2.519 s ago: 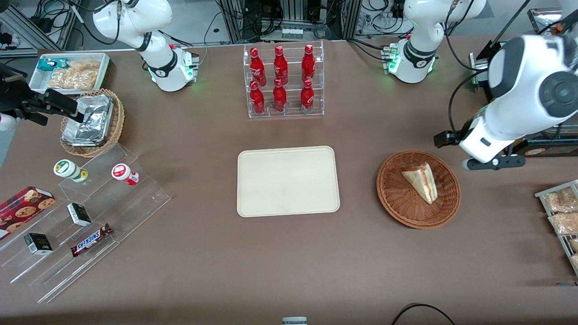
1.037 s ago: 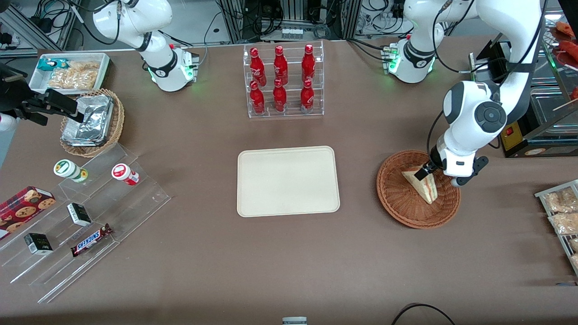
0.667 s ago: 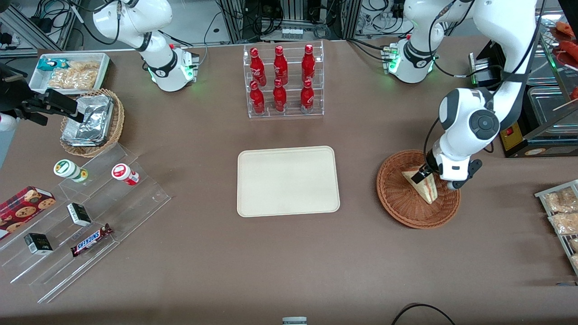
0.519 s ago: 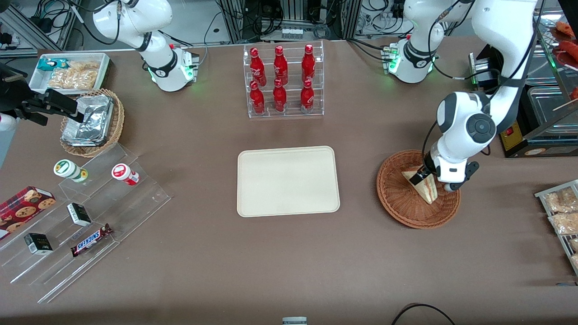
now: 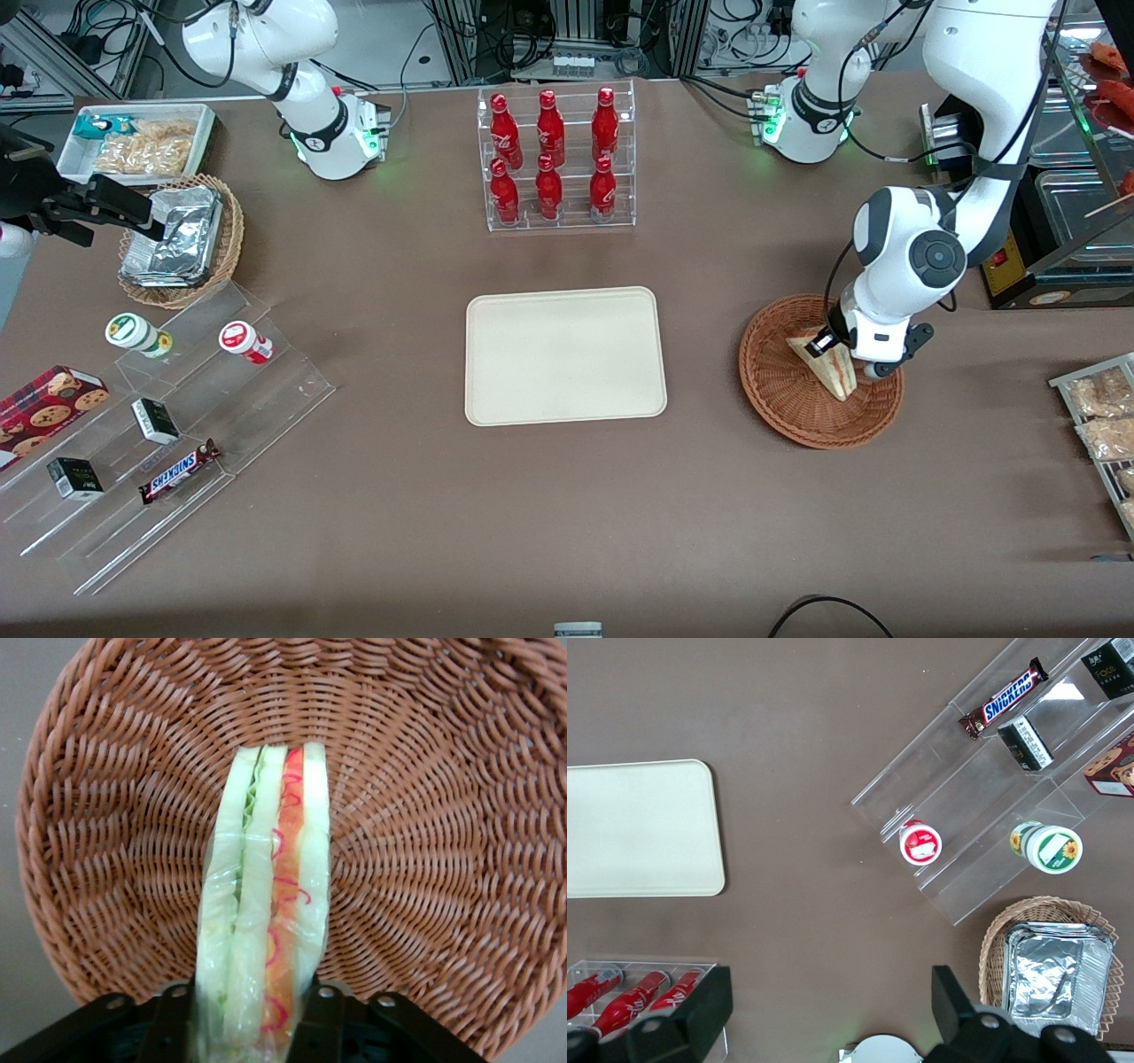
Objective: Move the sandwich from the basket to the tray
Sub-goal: 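Lift the sandwich and carry it with the left gripper over the tray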
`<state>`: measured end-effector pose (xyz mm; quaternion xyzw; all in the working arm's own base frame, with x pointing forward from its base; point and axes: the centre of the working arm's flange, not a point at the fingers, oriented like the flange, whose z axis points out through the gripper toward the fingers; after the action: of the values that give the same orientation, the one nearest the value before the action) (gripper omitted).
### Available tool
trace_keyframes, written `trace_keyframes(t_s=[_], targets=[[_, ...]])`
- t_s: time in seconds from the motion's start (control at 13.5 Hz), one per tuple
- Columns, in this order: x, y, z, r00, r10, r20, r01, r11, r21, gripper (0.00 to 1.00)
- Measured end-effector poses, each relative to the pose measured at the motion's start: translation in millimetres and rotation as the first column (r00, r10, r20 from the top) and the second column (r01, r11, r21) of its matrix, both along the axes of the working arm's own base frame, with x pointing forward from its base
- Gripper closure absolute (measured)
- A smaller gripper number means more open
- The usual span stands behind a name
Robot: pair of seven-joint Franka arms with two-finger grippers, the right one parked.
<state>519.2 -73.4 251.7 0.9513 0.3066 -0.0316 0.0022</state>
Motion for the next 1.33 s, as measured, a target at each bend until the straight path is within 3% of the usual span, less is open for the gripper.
trace_keyframes(t_s=[0.15,0.3,0.59,0.67,1.04,1.33], targets=[[5.6,-0.5,18.4,1.0,-0.017,-0.002,0.017,1.0,0.003,0.78],[14.7,-4.0,45.9,0.998,-0.062,-0.014,0.062,0.998,0.007,0.78],[29.0,-41.8,95.0,0.971,-0.221,-0.093,0.221,0.975,-0.009,0.8],[30.7,-62.3,99.8,0.96,-0.265,-0.092,0.265,0.964,-0.02,0.85],[27.3,-184.6,85.3,0.882,-0.464,-0.079,0.456,0.884,-0.103,0.85],[18.8,-279.2,80.3,0.878,-0.476,-0.049,0.474,0.88,-0.038,0.85]])
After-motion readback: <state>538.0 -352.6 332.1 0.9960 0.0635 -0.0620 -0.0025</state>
